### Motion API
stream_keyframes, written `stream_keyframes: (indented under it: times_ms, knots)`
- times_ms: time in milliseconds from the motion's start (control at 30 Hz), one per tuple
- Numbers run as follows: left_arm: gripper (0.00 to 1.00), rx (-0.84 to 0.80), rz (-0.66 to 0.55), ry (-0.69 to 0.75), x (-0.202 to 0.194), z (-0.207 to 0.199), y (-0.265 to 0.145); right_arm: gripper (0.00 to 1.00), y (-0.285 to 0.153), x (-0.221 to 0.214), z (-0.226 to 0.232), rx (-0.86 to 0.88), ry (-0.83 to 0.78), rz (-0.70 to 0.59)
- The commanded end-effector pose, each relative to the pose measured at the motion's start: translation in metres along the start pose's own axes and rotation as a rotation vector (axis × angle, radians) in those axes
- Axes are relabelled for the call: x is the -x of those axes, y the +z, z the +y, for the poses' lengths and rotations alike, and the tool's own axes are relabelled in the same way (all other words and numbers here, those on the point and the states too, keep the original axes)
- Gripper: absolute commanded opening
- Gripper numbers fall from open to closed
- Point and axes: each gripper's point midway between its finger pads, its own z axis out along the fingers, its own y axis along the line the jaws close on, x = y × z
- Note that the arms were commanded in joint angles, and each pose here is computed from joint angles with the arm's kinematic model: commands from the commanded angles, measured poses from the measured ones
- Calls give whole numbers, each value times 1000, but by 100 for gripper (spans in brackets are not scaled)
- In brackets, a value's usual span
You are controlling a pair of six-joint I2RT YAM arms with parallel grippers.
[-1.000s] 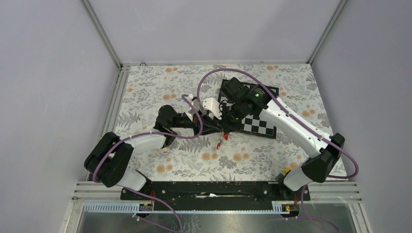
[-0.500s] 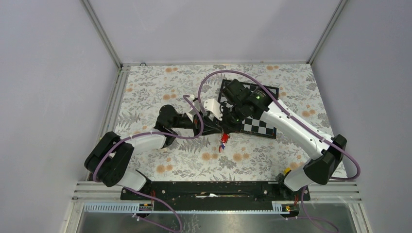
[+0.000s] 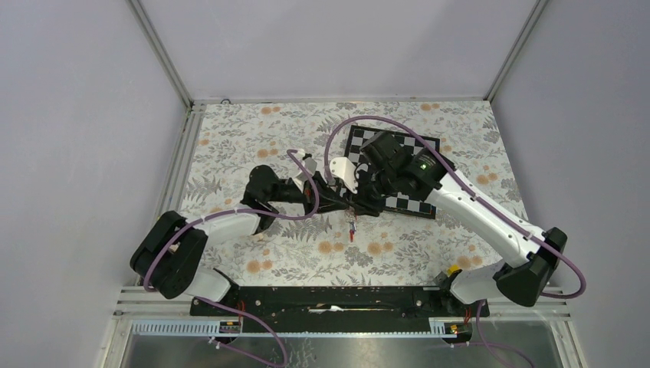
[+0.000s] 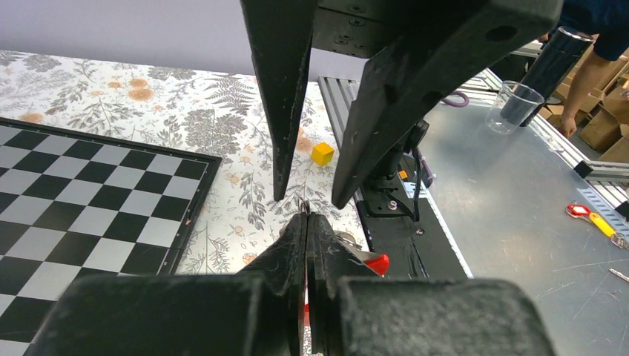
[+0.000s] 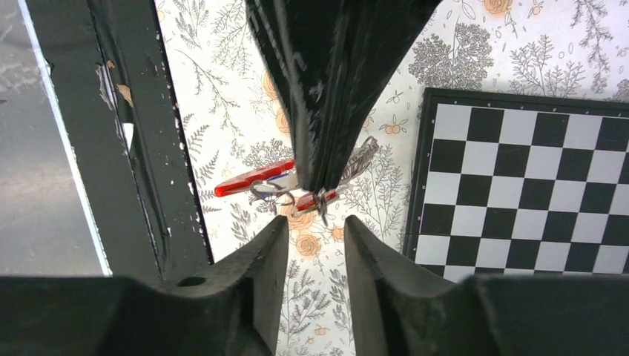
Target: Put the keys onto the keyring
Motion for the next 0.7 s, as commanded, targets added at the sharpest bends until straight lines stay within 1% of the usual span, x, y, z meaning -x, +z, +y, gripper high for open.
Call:
stream_keyframes:
  times_ms: [0,100,233,500,667]
  knots:
    - [0,2,-62,111,30,-6,-5,43,-7,4,4,-19,-46,-66]
    - [0,-1,-62,123,33,-8,-6,46,-6,0,3,-29,-50,-91]
    - [0,-15,-49,138,31,-11,-8,48,-11,7,2,-27,-51,-153]
    - [0,-46,-26,154,26,-18,-10,48,-21,17,-5,-40,-51,-253]
    - [0,-57,-21,156,25,-20,-10,47,-23,21,-3,-12,-62,-295]
